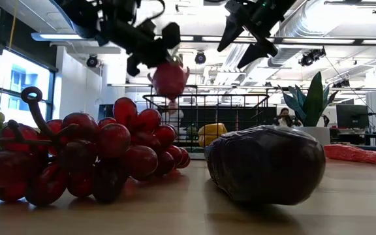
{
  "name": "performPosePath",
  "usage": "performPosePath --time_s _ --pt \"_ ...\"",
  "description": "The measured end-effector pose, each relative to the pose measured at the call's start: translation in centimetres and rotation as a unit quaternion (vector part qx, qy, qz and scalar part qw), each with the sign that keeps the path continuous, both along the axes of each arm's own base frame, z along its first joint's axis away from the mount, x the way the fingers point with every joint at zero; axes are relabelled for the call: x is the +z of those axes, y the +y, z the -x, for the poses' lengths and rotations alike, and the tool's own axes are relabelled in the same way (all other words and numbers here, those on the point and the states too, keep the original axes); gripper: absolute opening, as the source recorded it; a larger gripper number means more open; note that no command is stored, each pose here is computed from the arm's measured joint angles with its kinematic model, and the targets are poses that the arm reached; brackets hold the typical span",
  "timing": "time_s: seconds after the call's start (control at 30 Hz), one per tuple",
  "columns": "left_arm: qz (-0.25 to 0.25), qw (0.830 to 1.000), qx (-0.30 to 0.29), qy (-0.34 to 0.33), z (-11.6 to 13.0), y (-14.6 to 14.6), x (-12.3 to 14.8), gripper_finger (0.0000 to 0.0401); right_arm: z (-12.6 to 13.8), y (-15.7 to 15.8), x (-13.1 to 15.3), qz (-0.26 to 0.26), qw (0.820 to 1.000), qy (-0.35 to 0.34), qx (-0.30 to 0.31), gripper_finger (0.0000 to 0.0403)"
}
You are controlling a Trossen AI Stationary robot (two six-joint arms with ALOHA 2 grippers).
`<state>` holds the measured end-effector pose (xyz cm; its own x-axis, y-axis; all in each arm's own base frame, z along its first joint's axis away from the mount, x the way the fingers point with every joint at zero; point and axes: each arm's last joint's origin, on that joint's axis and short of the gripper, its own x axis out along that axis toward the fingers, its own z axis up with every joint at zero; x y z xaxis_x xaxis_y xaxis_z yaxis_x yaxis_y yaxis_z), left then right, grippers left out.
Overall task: Build produce basket
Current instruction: Put the top dragon fruit into the wire basket
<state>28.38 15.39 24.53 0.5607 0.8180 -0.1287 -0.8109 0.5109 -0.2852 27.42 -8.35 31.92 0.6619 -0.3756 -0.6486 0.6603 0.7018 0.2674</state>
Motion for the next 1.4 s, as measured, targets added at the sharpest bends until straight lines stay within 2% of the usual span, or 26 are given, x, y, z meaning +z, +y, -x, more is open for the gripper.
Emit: performPosePath --time_s 0.63,1.03,1.17,1.4 --pt "0.037 0.999 0.017 -0.002 -1.8 2.0 -5.1 0.0014 0.2 -0.6 0.0 -0.005 1.0 -0.001 -0.007 0.0399" --pt "0.041 0.999 0.017 0.002 -1.7 2.3 -5.5 0.0016 0.2 -0.5 -0.1 -0.017 1.0 -0.001 0.008 0.0399" --pt "0.042 0.999 0.011 0.003 -1.8 2.3 -5.5 0.0029 0.3 -0.5 -0.2 -0.013 1.0 0.013 0.016 0.0399" --pt "0.043 0.999 0.011 0.003 -1.8 2.3 -5.5 0.0075 0.6 -0.4 -0.5 -0.018 0.999 0.031 0.016 0.0399"
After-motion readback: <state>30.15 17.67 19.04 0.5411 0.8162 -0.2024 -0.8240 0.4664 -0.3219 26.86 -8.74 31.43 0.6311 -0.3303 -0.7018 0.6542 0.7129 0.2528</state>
